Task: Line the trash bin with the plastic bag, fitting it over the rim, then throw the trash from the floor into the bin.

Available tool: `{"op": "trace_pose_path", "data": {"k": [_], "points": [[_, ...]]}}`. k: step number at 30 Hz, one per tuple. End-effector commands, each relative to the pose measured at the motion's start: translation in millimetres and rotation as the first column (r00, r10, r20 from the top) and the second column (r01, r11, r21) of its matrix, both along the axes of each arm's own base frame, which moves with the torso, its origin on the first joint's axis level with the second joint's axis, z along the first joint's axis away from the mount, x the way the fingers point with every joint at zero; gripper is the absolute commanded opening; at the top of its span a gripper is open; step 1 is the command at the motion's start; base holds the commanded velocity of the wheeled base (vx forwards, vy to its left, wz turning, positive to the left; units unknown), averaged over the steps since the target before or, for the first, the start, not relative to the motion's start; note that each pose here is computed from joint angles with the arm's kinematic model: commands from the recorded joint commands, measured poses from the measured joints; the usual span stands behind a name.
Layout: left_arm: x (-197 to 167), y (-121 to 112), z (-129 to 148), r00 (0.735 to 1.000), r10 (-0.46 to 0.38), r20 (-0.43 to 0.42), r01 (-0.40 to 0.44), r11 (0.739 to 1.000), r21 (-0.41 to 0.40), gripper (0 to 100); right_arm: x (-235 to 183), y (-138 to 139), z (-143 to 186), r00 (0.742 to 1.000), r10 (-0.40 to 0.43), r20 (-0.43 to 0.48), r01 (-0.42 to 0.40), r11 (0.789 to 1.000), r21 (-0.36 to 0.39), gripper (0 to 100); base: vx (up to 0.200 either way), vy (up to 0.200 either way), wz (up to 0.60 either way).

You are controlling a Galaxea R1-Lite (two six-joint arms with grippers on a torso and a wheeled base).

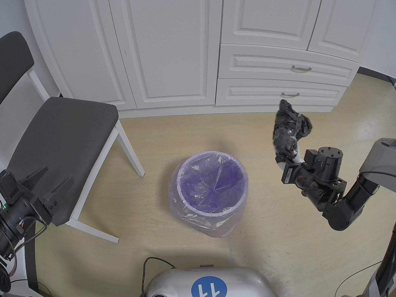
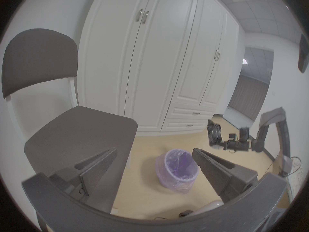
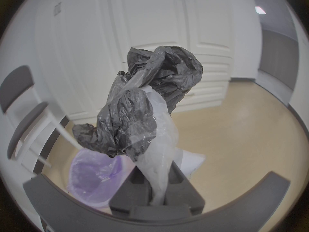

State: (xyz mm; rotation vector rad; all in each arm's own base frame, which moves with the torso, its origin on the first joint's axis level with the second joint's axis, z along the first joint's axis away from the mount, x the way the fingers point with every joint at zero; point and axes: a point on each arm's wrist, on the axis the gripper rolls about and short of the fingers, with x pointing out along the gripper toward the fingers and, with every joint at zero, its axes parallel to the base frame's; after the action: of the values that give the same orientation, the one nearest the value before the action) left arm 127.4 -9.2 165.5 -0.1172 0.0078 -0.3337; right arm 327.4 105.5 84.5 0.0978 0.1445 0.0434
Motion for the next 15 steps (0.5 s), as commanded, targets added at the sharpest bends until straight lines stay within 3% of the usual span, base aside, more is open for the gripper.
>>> {"op": "trace_pose_path", "data": {"k": [1, 8, 15], "points": [[0.5, 3.0, -5.6, 0.999, 0.022, -0.027, -0.021, 0.998, 0.055, 100, -24.6, 33.0, 54.6, 0.988, 0.119, 0.094, -0.114, 0.992, -0.052, 0, 0.0, 0.0, 0.0], [1.9, 3.2, -2.1, 1.0, 0.024, -0.01, -0.023, 0.998, 0.059, 100, -33.5, 62.0, 73.3, 0.981, 0.186, 0.047, -0.182, 0.981, -0.072, 0, 0.0, 0.0, 0.0], [1.7, 1.8, -0.4, 1.0, 0.007, 0.0, -0.007, 0.998, 0.062, 100, -44.9, 65.6, 92.0, 0.978, 0.209, 0.016, -0.205, 0.971, -0.125, 0, 0.0, 0.0, 0.0]]}}
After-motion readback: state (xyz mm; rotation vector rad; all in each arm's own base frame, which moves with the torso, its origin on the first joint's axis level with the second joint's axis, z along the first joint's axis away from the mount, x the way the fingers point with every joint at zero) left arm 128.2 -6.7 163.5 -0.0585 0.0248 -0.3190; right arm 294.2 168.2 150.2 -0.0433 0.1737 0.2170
